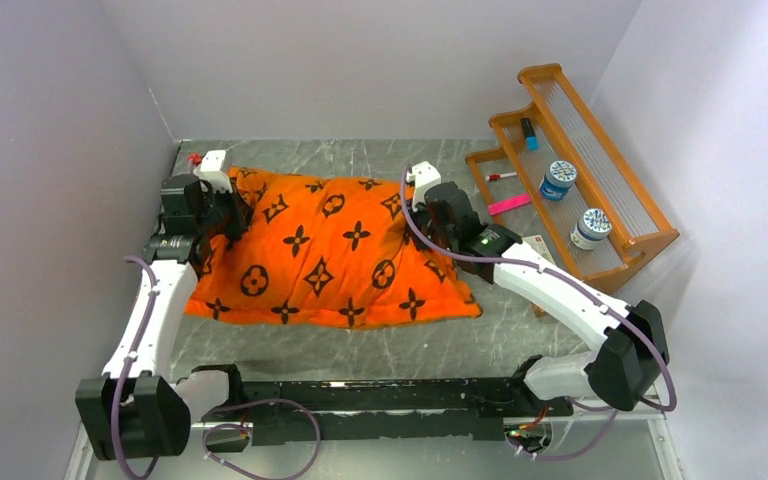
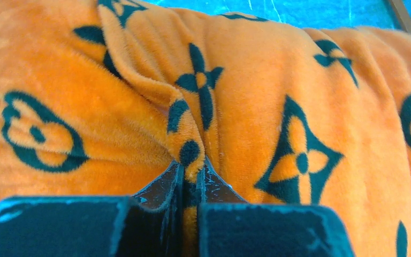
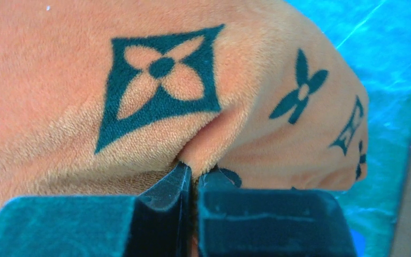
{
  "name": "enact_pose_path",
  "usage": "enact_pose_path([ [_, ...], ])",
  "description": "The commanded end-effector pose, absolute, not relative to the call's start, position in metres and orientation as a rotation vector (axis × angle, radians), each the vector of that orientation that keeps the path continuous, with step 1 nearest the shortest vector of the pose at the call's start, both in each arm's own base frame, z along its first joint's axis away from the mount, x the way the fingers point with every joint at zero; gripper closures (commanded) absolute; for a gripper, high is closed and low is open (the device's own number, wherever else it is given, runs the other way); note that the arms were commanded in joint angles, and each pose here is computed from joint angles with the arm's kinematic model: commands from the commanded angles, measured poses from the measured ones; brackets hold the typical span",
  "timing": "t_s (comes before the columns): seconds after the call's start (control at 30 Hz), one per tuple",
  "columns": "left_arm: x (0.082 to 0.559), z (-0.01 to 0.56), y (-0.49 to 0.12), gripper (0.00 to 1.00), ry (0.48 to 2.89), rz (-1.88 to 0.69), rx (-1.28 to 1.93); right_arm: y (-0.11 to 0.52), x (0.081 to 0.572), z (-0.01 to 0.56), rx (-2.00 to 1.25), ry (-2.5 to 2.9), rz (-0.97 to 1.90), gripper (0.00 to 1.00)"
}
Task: Remove the pillowcase from the pillow
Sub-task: Adjust the pillow at the center of the board.
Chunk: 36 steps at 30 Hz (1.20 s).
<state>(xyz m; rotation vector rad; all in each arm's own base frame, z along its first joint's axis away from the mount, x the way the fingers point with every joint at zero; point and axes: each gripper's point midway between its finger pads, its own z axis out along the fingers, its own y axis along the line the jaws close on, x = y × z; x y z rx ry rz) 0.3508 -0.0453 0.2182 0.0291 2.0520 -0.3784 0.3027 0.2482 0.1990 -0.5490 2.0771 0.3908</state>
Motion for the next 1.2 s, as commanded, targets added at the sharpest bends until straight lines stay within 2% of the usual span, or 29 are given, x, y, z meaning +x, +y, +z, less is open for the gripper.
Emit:
enact_pose_path([
  [0.0, 0.279, 0.228, -0.135, 0.95, 2.107, -0.882, 0.249, 0.275, 0.351, 0.346, -0.414, 1.625, 0.476, 1.00],
  [0.2, 0.266, 0.244, -0.144, 0.95, 2.076, -0.892, 0.336, 0.290, 0.380, 0.375, -0.454, 1.514, 0.441, 1.00],
  [0.53, 0.233, 0.274, -0.168, 0.95, 1.964, -1.000, 0.543, 0.354, 0.416, 0.398, -0.558, 1.394, 0.576, 1.00],
  [0.77, 0.210, 0.290, -0.186, 0.95, 1.870, -1.096, 0.672, 0.393, 0.444, 0.384, -0.625, 1.390, 0.621, 1.00],
  [0.93, 0.193, 0.288, -0.198, 0.95, 1.813, -1.197, 0.735, 0.421, 0.459, 0.353, -0.664, 1.427, 0.677, 1.00],
  [1.03, 0.197, 0.277, -0.196, 0.95, 1.836, -1.172, 0.705, 0.432, 0.468, 0.336, -0.690, 1.457, 0.688, 1.00],
  [1.07, 0.198, 0.273, -0.195, 0.94, 1.845, -1.162, 0.694, 0.435, 0.471, 0.330, -0.695, 1.468, 0.688, 1.00],
  [1.17, 0.204, 0.267, -0.190, 0.78, 1.869, -1.107, 0.653, 0.441, 0.476, 0.315, -0.709, 1.499, 0.689, 0.88],
])
